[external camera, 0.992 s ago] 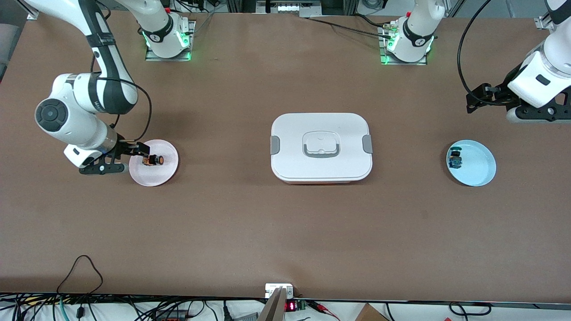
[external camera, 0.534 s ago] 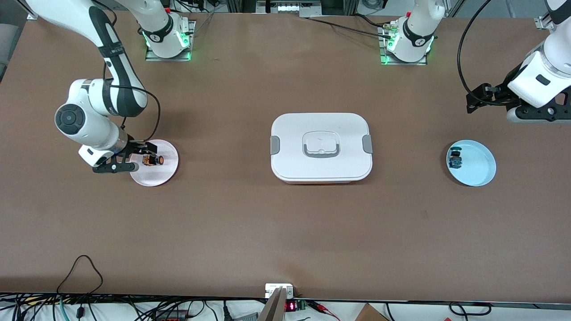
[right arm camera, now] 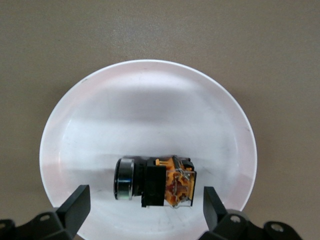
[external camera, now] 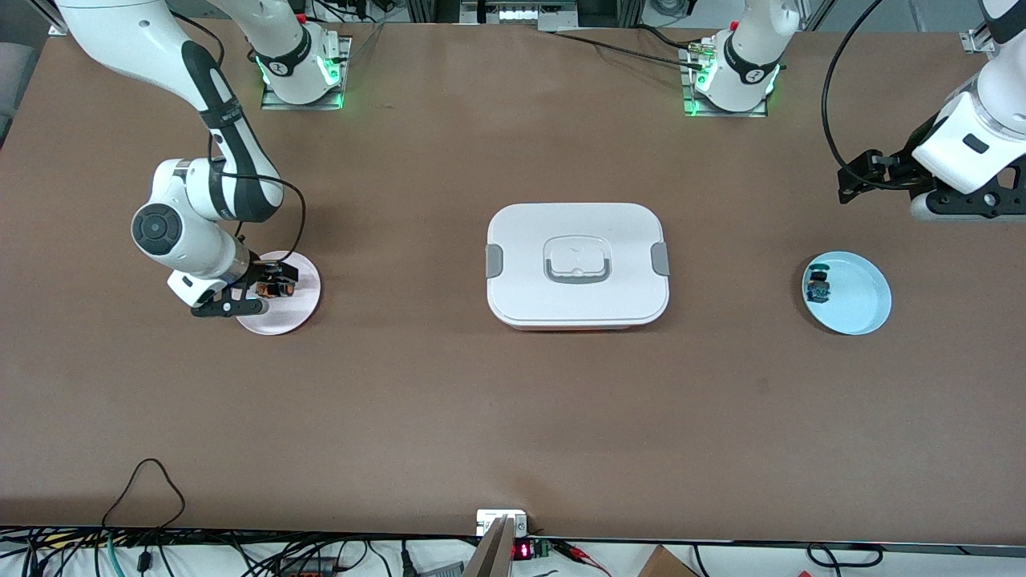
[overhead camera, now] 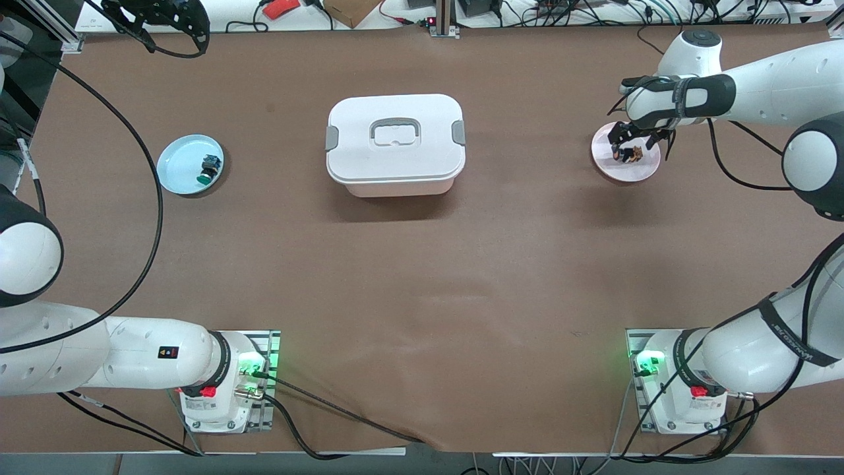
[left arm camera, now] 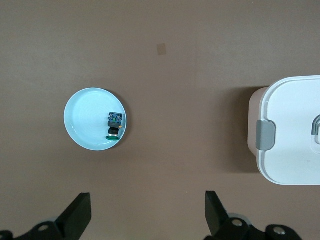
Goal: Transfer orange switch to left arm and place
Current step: 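Close the right gripper on the orange switch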
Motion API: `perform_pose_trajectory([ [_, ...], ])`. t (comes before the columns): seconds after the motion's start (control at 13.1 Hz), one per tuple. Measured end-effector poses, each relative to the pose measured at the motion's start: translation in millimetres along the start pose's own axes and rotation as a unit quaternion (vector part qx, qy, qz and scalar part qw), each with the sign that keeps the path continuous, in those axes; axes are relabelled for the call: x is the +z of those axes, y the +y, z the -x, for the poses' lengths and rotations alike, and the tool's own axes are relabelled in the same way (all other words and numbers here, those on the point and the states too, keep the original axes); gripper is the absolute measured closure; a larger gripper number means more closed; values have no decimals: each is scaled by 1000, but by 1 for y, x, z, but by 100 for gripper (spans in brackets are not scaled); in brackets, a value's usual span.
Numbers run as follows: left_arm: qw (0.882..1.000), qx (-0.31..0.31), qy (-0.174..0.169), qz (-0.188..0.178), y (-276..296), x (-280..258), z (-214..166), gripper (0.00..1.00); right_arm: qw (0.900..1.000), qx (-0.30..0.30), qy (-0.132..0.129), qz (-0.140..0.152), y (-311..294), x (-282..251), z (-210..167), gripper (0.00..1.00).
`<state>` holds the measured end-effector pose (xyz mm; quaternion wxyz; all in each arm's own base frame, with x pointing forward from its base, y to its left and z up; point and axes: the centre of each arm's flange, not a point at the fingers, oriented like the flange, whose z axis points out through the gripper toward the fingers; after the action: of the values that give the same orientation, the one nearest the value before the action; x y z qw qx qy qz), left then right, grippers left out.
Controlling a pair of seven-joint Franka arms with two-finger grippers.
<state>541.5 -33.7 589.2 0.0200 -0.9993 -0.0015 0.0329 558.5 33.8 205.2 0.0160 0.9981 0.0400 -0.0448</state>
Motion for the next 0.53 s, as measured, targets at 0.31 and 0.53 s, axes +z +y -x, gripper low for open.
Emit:
perform_pose_trajectory([
  [0.31,1000,0,0,0,0,0,0,0,1000,1,6,1,0,12,-2,0],
  [0.53,1000,0,0,0,0,0,0,0,1000,3,8,1,1,17,-3,0],
])
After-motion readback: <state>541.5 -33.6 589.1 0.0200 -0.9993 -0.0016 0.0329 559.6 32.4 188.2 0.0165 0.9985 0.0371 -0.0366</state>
